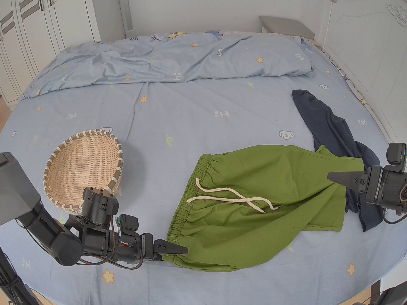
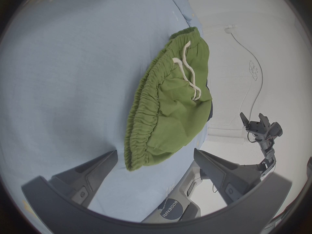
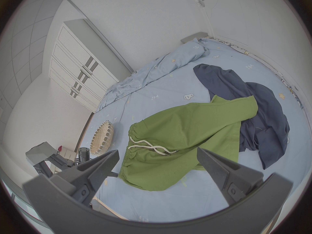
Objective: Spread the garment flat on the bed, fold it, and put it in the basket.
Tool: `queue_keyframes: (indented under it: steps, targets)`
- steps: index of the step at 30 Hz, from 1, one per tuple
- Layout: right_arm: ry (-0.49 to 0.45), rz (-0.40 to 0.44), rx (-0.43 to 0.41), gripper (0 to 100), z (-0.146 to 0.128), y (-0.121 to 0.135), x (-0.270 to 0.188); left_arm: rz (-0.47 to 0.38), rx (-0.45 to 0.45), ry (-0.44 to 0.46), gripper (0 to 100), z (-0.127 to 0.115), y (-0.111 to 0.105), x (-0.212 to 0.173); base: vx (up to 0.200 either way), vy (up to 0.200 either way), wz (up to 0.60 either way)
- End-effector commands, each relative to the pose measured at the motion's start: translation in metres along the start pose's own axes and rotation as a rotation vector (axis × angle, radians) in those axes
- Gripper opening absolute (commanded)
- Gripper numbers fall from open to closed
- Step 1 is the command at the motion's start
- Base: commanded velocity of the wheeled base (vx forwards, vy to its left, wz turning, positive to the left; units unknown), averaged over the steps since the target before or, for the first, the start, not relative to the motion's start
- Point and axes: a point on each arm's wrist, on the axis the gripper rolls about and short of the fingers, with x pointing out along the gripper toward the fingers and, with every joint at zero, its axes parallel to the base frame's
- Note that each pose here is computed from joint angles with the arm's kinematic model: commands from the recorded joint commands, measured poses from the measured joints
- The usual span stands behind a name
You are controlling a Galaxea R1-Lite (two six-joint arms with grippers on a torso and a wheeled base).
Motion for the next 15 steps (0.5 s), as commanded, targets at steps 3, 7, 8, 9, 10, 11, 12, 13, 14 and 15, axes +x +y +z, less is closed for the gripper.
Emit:
queue_keyframes:
  steps: [3,7,8,9,10,11,12,13,14,15]
  targets:
    - [0.009,0.000,-0.002,100,-0.0010,0.0002,0.0020,-0.005,0.010,0.027,100,-0.0044,0.0050,0.0178,0.000,0.000,0.00]
    - [0.013,0.001,-0.003,100,-0.0017,0.0005,0.0025,-0.023,0.027,0.000,0,-0.0008,0.0048,0.0197,0.000,0.000,0.00]
    - [0.013,0.001,-0.003,100,-0.0017,0.0005,0.0025,-0.024,0.028,-0.002,0,-0.0006,0.0046,0.0197,0.000,0.000,0.00]
    - [0.013,0.001,-0.003,100,-0.0017,0.0005,0.0025,-0.024,0.028,-0.002,0,-0.0006,0.0046,0.0197,0.000,0.000,0.00]
    - [0.019,-0.001,-0.004,100,-0.0024,0.0004,0.0038,-0.024,0.034,-0.018,0,0.0010,0.0048,0.0188,0.000,0.000,0.00]
    - [0.026,-0.004,-0.004,100,-0.0031,0.0001,0.0056,-0.023,0.033,-0.022,0,0.0016,0.0053,0.0184,0.000,0.000,0.00]
    - [0.027,-0.005,-0.004,100,-0.0032,0.0000,0.0060,-0.022,0.034,-0.024,0,0.0017,0.0050,0.0181,0.000,0.000,0.00]
    - [0.032,-0.009,-0.003,100,-0.0037,-0.0005,0.0073,-0.014,0.034,-0.030,0,0.0018,0.0052,0.0181,0.000,0.000,0.00]
    - [0.032,-0.009,-0.003,100,-0.0037,-0.0005,0.0073,-0.014,0.034,-0.030,0,0.0018,0.0052,0.0181,0.000,0.000,0.00]
    - [0.029,-0.008,-0.003,100,-0.0034,-0.0003,0.0077,0.008,0.031,-0.042,0,0.0013,0.0064,0.0182,0.000,0.000,0.00]
